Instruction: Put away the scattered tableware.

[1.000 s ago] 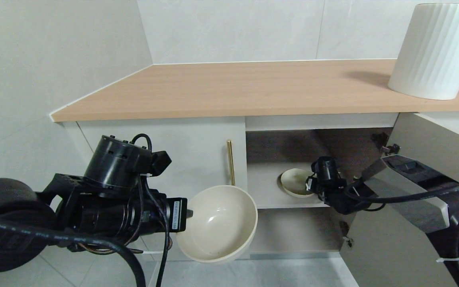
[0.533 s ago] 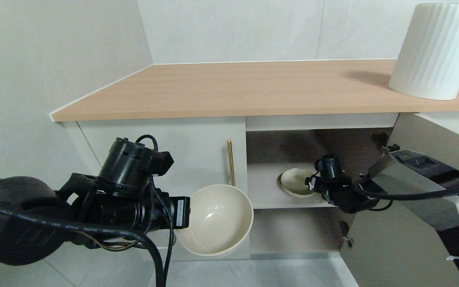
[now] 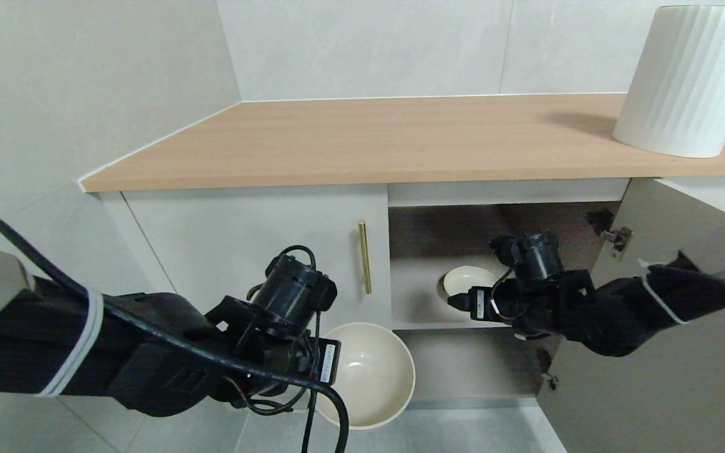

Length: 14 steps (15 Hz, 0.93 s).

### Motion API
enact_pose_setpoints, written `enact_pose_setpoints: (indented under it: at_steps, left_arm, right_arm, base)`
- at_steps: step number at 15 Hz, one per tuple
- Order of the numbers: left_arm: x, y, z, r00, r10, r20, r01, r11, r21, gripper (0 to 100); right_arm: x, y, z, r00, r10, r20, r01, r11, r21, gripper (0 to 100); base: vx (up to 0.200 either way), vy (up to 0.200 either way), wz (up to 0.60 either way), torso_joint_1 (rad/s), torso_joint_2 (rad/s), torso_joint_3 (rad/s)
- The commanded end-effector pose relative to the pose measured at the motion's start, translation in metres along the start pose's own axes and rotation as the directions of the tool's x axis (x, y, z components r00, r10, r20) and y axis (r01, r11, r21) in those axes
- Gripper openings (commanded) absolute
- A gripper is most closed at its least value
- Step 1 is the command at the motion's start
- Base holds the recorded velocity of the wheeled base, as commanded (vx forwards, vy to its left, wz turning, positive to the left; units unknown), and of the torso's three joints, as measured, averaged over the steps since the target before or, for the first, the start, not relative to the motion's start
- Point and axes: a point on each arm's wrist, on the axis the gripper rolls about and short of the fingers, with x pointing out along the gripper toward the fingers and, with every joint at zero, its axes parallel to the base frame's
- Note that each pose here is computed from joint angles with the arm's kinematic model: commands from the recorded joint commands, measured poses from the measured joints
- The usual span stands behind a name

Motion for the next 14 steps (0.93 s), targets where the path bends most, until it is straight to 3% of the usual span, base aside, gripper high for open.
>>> enact_pose_setpoints:
  at_steps: [1, 4, 6, 9, 14]
  left_arm:
    - [0.01, -0.006, -0.007, 0.999, 0.014, -0.032, -0.013, 1.0, 0.024, 0]
    - [0.004, -0.009, -0.007, 1.0, -0.001, -0.017, 0.002, 1.0, 0.029, 0]
    - [-0.002, -0.009, -0.004, 1.0, -0.012, 0.0, 0.012, 1.0, 0.027, 0]
    - [-0.014, -0.015, -0.005, 0.999, -0.043, 0.023, 0.042, 0.998, 0.041, 0]
    - [-0.022, -0.02, -0.008, 0.998, -0.063, 0.032, 0.061, 0.996, 0.059, 0]
  right_arm:
    - [-0.075, 0.031, 0.002, 0.968, 0.243, -0.067, -0.247, 0.968, -0.044, 100]
    - [-0.105, 0.049, -0.017, 0.897, 0.386, -0.217, -0.407, 0.911, -0.062, 100]
    - [-0.103, 0.059, -0.03, 0.88, 0.392, -0.267, -0.425, 0.902, -0.078, 100]
    - [-0.085, 0.064, -0.043, 0.874, 0.365, -0.32, -0.409, 0.909, -0.079, 100]
    - [-0.062, 0.066, -0.051, 0.906, 0.29, -0.308, -0.334, 0.938, -0.098, 100]
  base:
    - [0.0, 0.0, 0.0, 0.0, 0.0, 0.0]
    - [0.0, 0.0, 0.0, 0.0, 0.0, 0.0]
    - [0.0, 0.0, 0.0, 0.0, 0.0, 0.0]
    - [0.0, 0.0, 0.0, 0.0, 0.0, 0.0]
    - [0.0, 0.0, 0.0, 0.0, 0.0, 0.0]
